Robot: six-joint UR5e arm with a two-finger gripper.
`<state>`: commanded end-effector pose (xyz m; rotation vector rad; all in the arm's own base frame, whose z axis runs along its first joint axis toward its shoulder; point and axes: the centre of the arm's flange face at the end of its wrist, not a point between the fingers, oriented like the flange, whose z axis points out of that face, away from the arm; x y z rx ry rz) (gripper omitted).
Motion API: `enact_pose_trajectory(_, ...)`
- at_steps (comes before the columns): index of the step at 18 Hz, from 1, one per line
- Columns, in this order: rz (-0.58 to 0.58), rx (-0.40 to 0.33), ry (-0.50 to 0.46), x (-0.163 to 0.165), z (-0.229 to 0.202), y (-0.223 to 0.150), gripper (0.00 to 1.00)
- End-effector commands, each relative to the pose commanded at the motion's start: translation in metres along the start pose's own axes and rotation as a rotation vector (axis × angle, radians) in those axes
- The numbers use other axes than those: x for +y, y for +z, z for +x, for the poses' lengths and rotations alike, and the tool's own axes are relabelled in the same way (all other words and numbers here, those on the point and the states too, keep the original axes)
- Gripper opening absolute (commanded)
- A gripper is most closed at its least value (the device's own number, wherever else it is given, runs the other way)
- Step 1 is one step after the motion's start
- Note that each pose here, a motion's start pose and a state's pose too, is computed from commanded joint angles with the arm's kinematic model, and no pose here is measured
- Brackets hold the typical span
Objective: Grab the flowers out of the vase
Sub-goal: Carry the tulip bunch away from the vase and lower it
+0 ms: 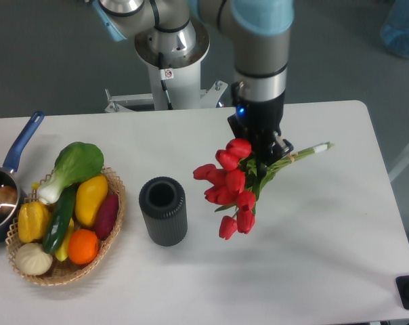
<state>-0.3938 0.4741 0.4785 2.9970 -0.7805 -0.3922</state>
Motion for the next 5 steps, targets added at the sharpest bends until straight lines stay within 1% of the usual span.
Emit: enact_pose_trajectory(5, -0.020, 0.013, 0.001, 0.0007, 0.0040, -0.0009, 0.00)
